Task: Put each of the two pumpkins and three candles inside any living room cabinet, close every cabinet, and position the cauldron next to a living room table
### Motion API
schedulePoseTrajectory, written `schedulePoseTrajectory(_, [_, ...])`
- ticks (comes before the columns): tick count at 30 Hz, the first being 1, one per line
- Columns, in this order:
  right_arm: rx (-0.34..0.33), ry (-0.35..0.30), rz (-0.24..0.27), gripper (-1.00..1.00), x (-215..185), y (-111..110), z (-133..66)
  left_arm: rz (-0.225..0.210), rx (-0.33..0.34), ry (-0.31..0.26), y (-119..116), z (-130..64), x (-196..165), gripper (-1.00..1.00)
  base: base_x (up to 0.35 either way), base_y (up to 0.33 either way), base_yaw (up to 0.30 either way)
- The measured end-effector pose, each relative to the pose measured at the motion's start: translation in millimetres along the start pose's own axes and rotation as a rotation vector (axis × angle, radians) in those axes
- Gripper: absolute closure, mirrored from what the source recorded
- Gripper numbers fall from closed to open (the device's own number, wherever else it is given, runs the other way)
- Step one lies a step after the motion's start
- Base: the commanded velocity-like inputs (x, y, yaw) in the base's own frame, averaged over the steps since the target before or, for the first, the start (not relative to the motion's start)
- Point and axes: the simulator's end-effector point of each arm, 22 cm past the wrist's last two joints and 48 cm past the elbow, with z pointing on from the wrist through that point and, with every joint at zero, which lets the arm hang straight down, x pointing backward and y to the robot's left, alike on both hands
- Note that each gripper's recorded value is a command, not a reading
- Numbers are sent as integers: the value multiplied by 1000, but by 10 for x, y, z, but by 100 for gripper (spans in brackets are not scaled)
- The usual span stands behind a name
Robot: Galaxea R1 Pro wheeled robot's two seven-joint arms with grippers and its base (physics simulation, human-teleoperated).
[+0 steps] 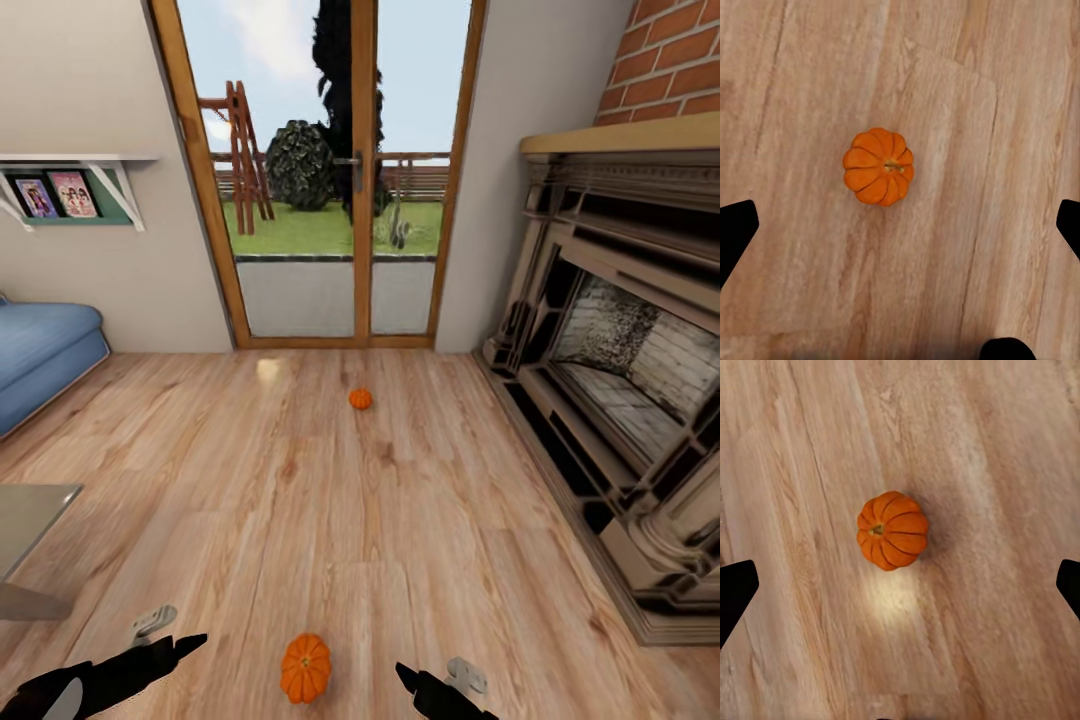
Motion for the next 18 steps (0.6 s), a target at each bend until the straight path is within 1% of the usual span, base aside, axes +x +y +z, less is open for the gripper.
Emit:
schedulePoseTrajectory(4, [-1,3,1,-100,6,2,0,-1,-1,1,4,0,5,-100,288,-5,4])
schedulePoseTrajectory(13, [-13,-4,-2,-100,-35,40,4,-1,-1,1,9,-3,3,-100,241,0,0])
schedulePoseTrajectory(18, [-24,-2,0,-100,-23,78,12,-1,-2,1,13,-2,2,-100,40,0,0])
